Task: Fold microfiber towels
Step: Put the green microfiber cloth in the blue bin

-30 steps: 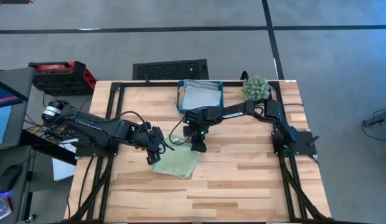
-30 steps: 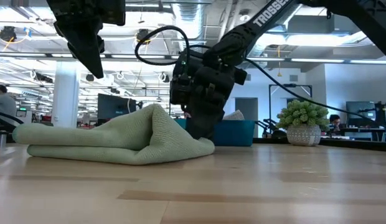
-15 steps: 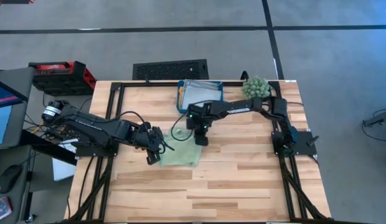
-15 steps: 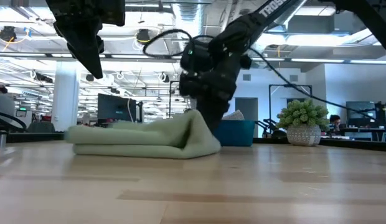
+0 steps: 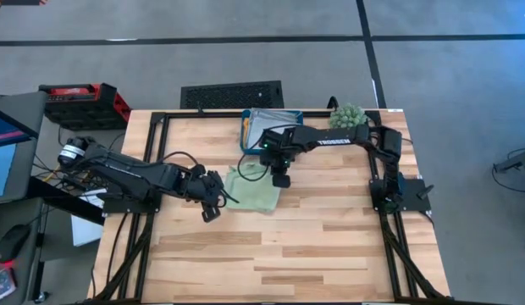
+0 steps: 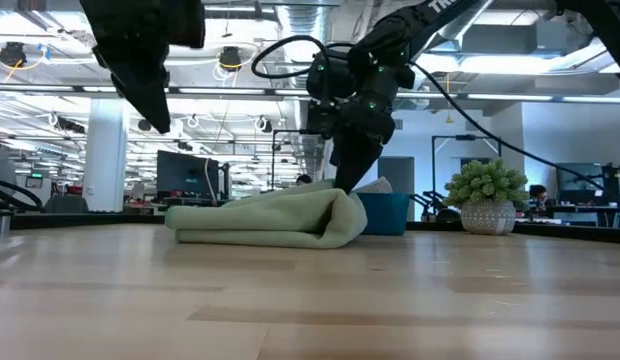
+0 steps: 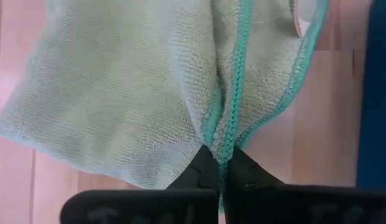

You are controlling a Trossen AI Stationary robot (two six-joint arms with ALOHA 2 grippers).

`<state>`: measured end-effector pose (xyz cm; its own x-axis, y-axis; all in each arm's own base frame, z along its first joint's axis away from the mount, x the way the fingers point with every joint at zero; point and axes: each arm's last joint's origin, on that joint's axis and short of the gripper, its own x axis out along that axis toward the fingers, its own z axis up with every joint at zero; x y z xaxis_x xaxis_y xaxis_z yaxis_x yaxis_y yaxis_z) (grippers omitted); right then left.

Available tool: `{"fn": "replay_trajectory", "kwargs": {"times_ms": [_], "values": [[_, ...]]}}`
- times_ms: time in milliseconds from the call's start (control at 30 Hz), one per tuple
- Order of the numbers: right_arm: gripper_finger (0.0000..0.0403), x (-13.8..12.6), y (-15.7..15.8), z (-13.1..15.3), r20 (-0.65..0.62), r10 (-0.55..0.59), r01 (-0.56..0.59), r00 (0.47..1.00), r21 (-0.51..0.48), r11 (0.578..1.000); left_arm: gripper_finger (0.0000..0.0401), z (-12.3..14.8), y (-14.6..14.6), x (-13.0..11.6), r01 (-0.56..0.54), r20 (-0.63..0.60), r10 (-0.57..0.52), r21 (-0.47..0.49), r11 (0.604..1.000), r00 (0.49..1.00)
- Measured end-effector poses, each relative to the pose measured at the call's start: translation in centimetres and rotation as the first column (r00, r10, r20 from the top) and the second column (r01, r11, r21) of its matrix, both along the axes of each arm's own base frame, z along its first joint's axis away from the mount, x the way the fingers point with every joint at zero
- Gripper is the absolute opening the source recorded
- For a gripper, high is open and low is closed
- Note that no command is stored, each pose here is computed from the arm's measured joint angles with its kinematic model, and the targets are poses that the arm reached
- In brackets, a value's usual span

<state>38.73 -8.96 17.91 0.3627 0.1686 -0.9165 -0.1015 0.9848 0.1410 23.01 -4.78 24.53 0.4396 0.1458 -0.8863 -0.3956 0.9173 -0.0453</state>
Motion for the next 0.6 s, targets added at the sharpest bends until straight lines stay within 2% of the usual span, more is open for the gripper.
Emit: {"fn": "replay_trajectory", "kwargs": {"times_ms": [133,300,467,600], "values": [[0.001,0.1,0.5,-0.1,0.001,0.03,-0.03,1.0,-0.004,1.0,0.0155,-1.7,1.3,0.3,-0.022,-0.026,0.022,-0.014,1.0,0.999],[0.0015,0.2,1.1,-0.1,-0.001,0.045,-0.045,0.999,-0.003,0.999,0.0155,-2.9,4.7,0.3,-0.025,-0.028,0.025,0.005,1.0,0.999],[0.0013,0.3,1.7,-0.1,-0.002,0.061,-0.061,0.998,-0.003,0.998,0.0155,-3.5,9.5,0.9,0.07,0.076,-0.062,-0.107,0.992,0.995],[0.0016,0.4,2.1,-0.1,0.001,0.078,-0.078,0.997,-0.007,0.997,0.0155,-4.7,13.2,1.5,0.13,0.125,-0.116,-0.11,0.985,0.985]]}}
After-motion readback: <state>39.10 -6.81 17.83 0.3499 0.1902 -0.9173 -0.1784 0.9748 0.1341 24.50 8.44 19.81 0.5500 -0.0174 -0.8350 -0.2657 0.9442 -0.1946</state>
